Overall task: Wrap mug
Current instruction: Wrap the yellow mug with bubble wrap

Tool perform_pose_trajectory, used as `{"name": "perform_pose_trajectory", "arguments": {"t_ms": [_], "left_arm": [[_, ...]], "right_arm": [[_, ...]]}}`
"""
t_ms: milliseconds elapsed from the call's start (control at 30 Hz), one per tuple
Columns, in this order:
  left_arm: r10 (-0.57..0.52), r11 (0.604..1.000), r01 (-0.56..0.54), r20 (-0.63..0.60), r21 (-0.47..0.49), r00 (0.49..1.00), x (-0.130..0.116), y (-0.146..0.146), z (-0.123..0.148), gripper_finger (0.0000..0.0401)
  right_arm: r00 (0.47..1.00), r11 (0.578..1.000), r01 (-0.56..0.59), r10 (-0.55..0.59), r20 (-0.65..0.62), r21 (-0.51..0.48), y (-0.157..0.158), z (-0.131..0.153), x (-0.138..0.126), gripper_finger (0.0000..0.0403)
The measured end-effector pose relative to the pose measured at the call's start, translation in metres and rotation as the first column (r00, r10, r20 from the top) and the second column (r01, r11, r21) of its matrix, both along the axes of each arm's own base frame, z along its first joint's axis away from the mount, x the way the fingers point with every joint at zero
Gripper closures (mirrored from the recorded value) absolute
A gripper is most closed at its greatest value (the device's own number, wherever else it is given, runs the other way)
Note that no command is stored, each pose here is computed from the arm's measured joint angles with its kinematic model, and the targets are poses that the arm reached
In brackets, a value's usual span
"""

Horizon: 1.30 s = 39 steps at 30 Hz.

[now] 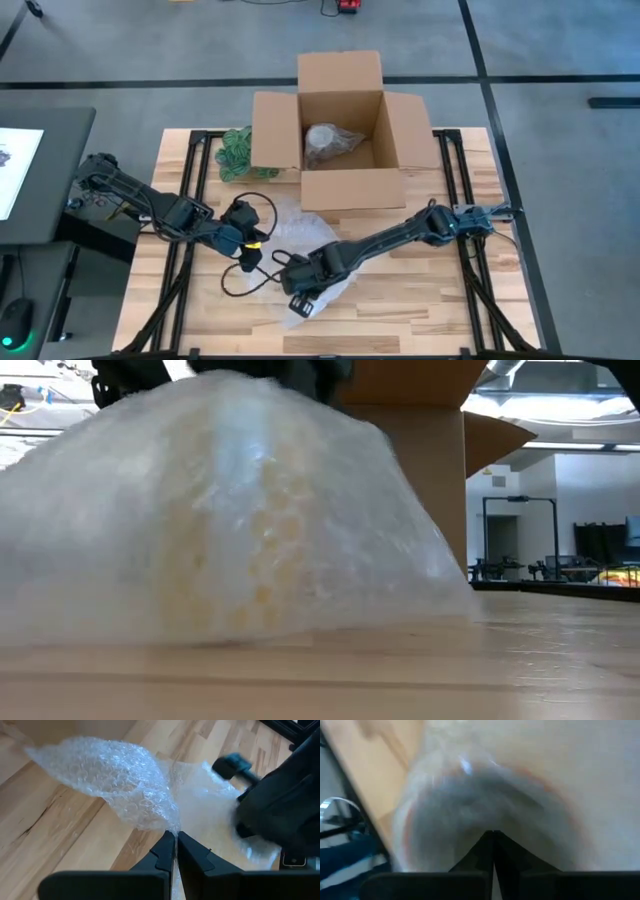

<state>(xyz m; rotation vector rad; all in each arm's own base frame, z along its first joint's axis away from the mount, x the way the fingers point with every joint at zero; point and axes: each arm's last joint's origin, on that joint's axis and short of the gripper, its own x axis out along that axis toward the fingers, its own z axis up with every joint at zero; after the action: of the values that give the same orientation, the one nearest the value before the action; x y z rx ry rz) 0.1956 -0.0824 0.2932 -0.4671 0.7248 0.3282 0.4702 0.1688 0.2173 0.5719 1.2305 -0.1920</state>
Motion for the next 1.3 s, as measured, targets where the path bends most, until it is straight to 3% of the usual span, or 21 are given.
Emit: {"name": "perform_pose_trajectory", "arguments": {"t_ms": [167, 400, 500, 600, 1300], "left_arm": [[-0.001, 1.000, 0.001, 0.002, -0.002, 1.000, 0.000, 0.000, 0.000, 0.0401], [-0.008, 1.000, 0.008, 0.000, 0.003, 1.000, 0.000, 0.000, 0.000, 0.0401], [-0.010, 1.000, 0.010, -0.002, 0.006, 1.000, 0.000, 0.000, 0.000, 0.0401], [-0.015, 1.000, 0.015, -0.005, 0.012, 1.000, 0.000, 0.000, 0.000, 0.0401], [-0.013, 1.000, 0.013, -0.004, 0.016, 1.000, 0.000, 0.000, 0.000, 0.0401]], "right_arm": [[0.998, 0.997, -0.008, 0.003, 0.060, 0.071, -0.008, 0.038, -0.008, 0.0402], [0.973, 0.996, 0.017, -0.036, 0.228, 0.085, -0.021, 0.066, -0.002, 0.0403], [0.970, 0.996, 0.018, -0.039, 0.240, 0.090, -0.027, 0.050, 0.012, 0.0403], [0.985, 0.995, 0.010, -0.027, 0.170, 0.103, -0.026, 0.029, 0.015, 0.0403], [1.000, 0.999, 0.007, -0.007, 0.002, 0.036, -0.005, -0.027, 0.016, 0.0403]]}}
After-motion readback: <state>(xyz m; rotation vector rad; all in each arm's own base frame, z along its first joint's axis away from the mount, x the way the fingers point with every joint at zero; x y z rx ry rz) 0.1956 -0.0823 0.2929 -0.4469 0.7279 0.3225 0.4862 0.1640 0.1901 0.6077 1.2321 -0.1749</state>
